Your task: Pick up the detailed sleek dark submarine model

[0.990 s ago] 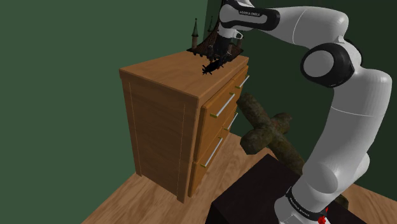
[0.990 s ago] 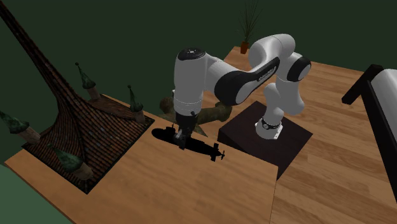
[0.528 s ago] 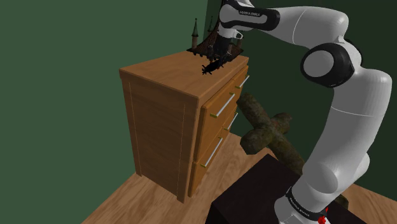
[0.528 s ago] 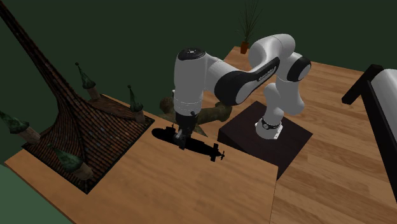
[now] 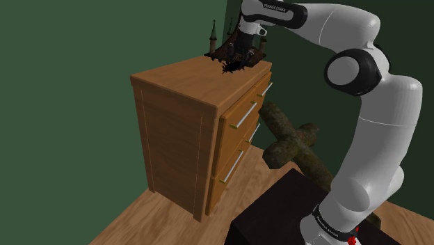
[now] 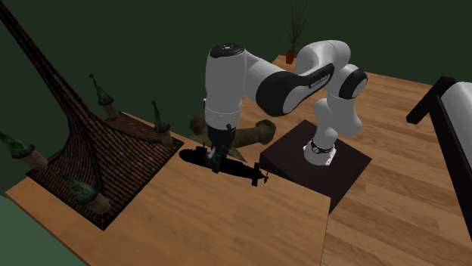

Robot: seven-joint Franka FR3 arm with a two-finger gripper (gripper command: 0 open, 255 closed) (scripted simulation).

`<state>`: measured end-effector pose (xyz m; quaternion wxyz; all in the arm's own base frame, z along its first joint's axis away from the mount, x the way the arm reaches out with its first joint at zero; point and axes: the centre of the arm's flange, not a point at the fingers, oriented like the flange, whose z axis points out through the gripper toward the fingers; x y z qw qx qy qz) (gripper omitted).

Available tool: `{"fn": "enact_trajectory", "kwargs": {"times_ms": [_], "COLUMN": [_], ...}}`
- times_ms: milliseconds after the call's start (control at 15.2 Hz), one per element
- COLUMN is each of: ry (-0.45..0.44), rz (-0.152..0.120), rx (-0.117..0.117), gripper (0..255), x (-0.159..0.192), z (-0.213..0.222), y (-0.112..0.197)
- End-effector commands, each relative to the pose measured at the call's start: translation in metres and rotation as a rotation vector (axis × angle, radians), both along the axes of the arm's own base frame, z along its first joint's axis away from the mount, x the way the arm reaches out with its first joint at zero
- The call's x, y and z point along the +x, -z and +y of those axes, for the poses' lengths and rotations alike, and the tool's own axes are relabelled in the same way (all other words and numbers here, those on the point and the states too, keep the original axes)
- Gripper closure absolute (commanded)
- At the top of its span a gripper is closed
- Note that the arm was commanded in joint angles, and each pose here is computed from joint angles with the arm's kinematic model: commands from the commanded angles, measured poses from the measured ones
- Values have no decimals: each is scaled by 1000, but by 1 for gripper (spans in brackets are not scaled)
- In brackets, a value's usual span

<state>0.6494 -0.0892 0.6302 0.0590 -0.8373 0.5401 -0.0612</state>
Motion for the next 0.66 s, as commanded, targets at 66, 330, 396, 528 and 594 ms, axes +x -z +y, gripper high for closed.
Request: {"fn": "enact_trajectory", "kwargs": {"times_ms": [66, 330, 396, 528, 594], "ry": [0, 0, 0, 0, 0], "rz": [0, 0, 0, 0, 0], "rx": [0, 0, 0, 0, 0], "gripper": [255, 255, 255, 255, 255], "x": [-1, -1, -1, -1, -1], "z": [-1, -1, -1, -1, -1], "y": [-17, -38, -43, -49, -49]}}
